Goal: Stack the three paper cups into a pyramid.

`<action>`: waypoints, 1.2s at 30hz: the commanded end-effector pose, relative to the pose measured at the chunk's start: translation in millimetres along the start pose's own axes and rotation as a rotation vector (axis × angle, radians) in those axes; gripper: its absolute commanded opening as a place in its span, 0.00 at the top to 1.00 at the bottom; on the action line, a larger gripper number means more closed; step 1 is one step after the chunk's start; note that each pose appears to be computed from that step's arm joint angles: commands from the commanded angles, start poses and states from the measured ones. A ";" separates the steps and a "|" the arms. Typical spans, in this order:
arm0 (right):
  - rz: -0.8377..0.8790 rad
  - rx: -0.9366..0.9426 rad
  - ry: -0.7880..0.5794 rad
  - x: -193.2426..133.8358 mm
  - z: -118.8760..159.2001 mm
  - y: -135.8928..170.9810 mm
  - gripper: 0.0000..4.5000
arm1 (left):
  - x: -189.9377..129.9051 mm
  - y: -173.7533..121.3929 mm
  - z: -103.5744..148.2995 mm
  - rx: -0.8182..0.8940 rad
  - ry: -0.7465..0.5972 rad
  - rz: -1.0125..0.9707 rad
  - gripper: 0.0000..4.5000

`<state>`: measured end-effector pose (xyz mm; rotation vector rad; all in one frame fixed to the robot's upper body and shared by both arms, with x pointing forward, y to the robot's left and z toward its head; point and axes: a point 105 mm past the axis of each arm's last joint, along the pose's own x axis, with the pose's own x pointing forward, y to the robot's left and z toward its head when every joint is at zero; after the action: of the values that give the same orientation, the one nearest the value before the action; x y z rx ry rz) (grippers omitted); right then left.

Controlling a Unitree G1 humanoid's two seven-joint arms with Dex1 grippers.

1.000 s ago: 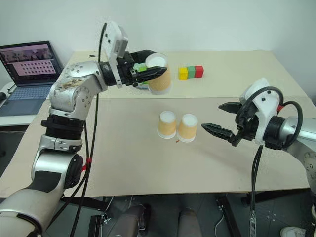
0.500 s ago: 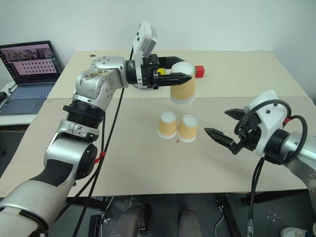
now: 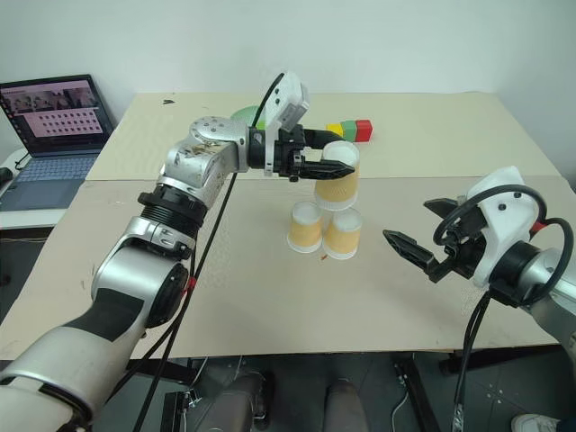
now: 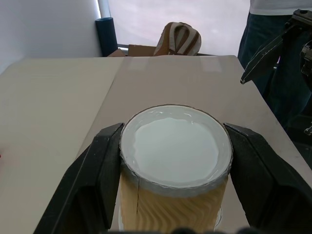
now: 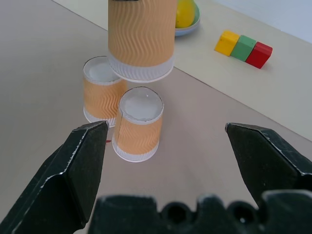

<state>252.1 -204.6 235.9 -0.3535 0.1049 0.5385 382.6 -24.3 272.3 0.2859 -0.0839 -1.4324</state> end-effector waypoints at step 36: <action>0.043 0.007 -0.041 1.0 9.7 -0.6 0.00 | -1.2 -9.5 -7.4 0.004 -0.012 0.000 0.02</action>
<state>254.0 -202.9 232.9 -0.2991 0.1283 0.5842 378.1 -22.0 248.4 0.2505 -0.0321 -1.4320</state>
